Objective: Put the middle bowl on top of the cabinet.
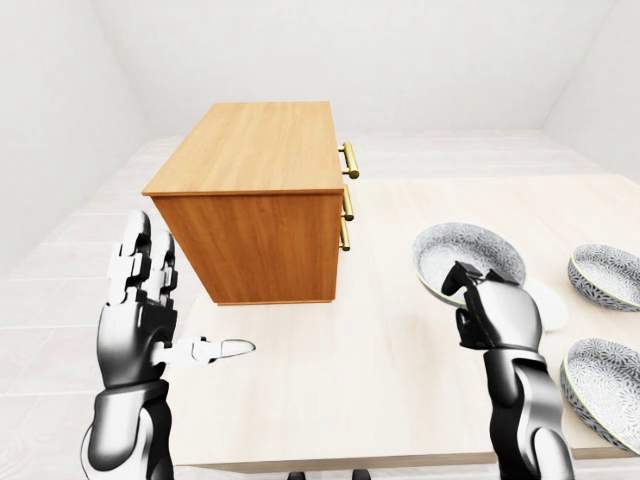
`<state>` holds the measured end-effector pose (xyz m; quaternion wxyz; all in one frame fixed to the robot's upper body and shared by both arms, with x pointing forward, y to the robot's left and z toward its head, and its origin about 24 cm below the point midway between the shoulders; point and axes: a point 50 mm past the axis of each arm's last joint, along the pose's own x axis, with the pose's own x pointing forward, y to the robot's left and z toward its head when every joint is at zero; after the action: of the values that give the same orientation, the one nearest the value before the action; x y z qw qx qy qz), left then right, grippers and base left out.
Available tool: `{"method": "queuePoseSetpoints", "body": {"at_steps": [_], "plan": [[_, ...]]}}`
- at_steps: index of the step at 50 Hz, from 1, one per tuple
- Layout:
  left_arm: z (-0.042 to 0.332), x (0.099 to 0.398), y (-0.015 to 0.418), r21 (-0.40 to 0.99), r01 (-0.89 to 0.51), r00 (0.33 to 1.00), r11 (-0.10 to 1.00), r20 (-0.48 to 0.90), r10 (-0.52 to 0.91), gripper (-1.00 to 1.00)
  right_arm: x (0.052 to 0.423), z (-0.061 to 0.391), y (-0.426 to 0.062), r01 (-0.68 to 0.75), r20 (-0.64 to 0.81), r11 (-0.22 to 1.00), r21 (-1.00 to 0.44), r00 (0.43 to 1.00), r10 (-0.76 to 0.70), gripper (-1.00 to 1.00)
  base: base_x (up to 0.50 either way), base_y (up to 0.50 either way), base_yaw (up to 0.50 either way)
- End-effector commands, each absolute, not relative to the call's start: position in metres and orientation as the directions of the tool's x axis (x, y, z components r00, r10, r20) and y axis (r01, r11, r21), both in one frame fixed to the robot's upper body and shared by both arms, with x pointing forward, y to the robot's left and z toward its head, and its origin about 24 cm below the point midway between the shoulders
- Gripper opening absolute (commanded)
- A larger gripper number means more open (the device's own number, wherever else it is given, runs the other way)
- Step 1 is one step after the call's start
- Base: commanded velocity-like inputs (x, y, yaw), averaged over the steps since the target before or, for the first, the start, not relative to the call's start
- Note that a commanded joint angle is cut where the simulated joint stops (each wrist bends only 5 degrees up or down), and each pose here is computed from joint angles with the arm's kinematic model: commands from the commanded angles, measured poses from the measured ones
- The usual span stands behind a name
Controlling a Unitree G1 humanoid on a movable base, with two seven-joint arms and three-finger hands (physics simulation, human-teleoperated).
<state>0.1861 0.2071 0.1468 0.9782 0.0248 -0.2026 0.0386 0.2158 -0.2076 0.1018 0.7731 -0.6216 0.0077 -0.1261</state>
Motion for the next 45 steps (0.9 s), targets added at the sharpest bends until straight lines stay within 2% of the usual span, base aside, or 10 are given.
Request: {"method": "queuePoseSetpoints", "body": {"at_steps": [1,9,21,33,45], "plan": [[0.145,0.185,0.209,0.029,-0.087,0.918,0.996,0.391,0.069,1.00,0.222,0.145,-0.196,0.304,0.275,0.259,-0.917,0.951,-0.144,-1.00,0.00,0.00,0.00],[0.145,0.183,0.211,0.026,-0.090,0.918,0.996,0.390,0.073,1.00,0.225,0.182,-0.179,0.386,0.388,0.317,-0.866,0.920,-0.060,-1.00,0.00,0.00,0.00],[0.143,0.180,0.212,0.024,-0.089,0.921,0.996,0.384,0.073,1.00,0.219,0.221,-0.161,0.468,0.508,0.332,-0.819,0.860,0.039,-1.00,0.00,0.00,0.00],[0.144,0.179,0.213,0.024,-0.091,0.920,0.996,0.385,0.075,1.00,0.211,0.246,-0.152,0.536,0.590,0.325,-0.779,0.802,0.090,-1.00,0.00,0.00,0.00],[0.148,0.177,0.214,0.030,-0.096,0.913,0.995,0.402,0.076,1.00,0.208,0.252,-0.150,0.564,0.617,0.314,-0.764,0.780,0.099,-1.00,0.00,0.00,0.00]]}}
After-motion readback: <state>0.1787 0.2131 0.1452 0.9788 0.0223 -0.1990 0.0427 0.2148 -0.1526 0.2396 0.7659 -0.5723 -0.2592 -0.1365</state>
